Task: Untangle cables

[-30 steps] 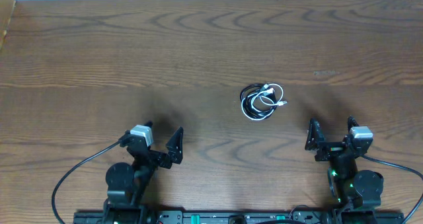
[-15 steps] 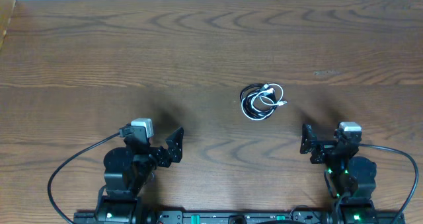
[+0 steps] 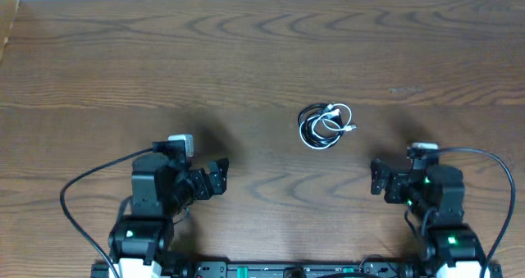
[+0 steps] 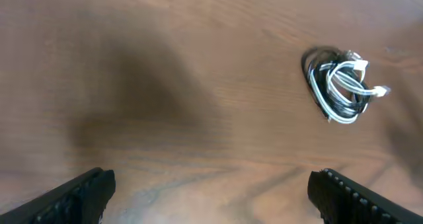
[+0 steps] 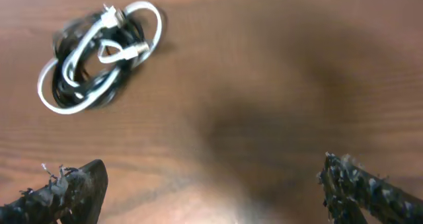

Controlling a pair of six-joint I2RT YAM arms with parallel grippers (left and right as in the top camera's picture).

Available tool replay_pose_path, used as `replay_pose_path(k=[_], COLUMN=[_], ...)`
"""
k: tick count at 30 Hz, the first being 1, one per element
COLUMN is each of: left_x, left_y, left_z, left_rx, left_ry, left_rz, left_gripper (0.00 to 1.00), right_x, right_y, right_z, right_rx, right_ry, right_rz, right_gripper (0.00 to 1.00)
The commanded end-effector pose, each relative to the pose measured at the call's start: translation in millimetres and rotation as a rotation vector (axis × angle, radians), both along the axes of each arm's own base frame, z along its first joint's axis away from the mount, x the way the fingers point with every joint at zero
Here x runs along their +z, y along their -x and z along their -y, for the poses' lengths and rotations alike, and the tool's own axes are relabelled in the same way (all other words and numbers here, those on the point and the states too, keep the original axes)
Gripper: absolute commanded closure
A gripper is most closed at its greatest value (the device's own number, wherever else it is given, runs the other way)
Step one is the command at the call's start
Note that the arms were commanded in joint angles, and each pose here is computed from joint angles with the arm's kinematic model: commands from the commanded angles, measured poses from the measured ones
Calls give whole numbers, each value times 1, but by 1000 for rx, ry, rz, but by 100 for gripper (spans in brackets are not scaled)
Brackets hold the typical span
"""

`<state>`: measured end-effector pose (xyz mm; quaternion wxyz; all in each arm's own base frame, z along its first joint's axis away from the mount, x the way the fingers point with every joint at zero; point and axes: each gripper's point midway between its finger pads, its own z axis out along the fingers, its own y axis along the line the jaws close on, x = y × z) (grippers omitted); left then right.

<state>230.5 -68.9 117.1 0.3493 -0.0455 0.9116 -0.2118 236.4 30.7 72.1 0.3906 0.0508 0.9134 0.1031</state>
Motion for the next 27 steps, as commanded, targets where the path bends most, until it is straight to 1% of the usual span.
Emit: replay_pose_path(k=[1, 8, 11, 15, 19, 22, 27], left_x=[30, 72, 90, 105, 107, 99, 98], left_y=[-8, -12, -13, -12, -12, -5, -5], left_z=[3, 4, 4, 4, 3, 3, 3], left_rx=[-12, -47, -50, -49, -49, -50, -50], left_ry=[10, -26, -29, -29, -29, -31, -31], left_rz=[10, 7, 8, 16, 21, -25, -27], left_gripper=[2, 2, 2, 2, 2, 2, 2], right_x=[13, 29, 32, 31, 29, 35, 38], right_y=[-11, -22, -20, -17, -15, -22, -25], right_z=[4, 4, 4, 7, 7, 6, 6], right_rx=[2, 81, 119, 114, 115, 112, 111], right_ry=[39, 114, 149, 163, 163, 162, 162], right_rz=[-56, -118, -134, -154, -166, -127, -111], right_gripper=[1, 1, 1, 1, 1, 1, 1])
